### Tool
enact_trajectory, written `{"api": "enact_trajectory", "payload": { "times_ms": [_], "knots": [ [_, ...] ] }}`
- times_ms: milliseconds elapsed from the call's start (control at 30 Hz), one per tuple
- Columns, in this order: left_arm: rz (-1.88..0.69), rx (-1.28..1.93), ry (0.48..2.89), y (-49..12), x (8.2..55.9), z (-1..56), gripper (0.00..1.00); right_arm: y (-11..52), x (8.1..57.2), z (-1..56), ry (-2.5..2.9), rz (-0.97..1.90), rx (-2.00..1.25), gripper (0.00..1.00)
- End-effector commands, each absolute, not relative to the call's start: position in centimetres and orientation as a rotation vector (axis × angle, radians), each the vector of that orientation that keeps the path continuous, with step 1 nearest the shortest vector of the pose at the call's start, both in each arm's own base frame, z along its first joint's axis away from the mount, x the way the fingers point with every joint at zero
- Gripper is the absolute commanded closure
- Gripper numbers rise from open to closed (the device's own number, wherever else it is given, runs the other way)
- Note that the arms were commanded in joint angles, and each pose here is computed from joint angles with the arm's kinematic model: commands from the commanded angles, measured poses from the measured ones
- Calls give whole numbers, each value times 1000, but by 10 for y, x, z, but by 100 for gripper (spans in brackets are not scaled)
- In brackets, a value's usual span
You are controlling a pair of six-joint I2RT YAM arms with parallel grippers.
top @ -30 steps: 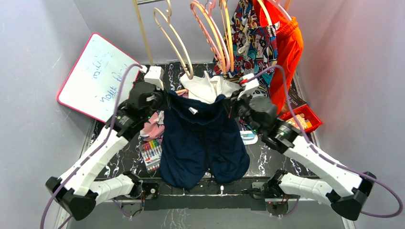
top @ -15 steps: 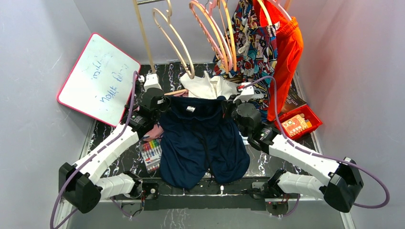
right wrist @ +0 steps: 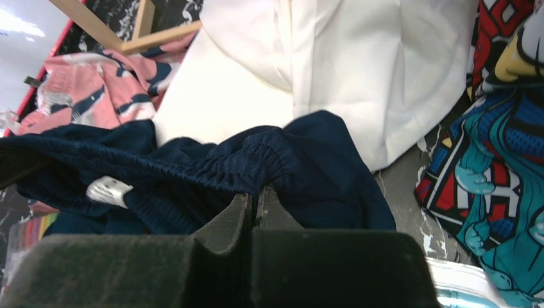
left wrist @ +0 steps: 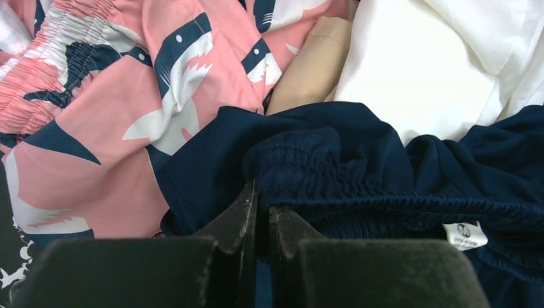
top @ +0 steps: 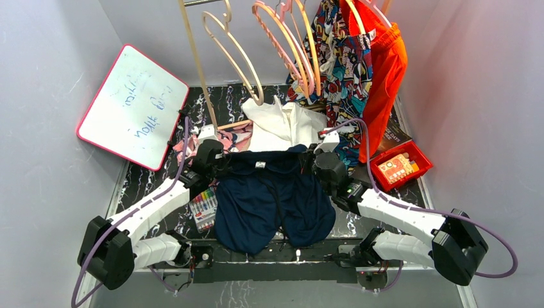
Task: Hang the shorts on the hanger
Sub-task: Adjust the shorts at the center of the board.
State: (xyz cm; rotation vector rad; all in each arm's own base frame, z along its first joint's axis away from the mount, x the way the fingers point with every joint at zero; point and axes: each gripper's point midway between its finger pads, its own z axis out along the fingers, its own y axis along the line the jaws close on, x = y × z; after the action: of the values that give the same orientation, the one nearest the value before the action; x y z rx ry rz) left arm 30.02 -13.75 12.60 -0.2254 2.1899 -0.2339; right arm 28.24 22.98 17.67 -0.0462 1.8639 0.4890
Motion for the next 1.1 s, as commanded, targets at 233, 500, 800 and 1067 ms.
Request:
{"api": "enact_trajectory", "payload": {
  "times_ms": [233, 500, 800, 1067],
  "knots": [
    [-201, -265, 2293, -138, 296, 105, 83, 234, 281, 163, 1899, 507, -58, 100],
    [-263, -179, 2288, -143, 287, 123, 16, 235, 267, 166, 1908, 566, -107, 65],
    [-290, -95, 2270, -136, 268, 167, 1, 242, 250, 197, 1908, 656, -194, 35],
    [-378, 78, 2116, -131, 244, 236, 2, 246, 218, 232, 1889, 736, -426, 33]
  ]
}}
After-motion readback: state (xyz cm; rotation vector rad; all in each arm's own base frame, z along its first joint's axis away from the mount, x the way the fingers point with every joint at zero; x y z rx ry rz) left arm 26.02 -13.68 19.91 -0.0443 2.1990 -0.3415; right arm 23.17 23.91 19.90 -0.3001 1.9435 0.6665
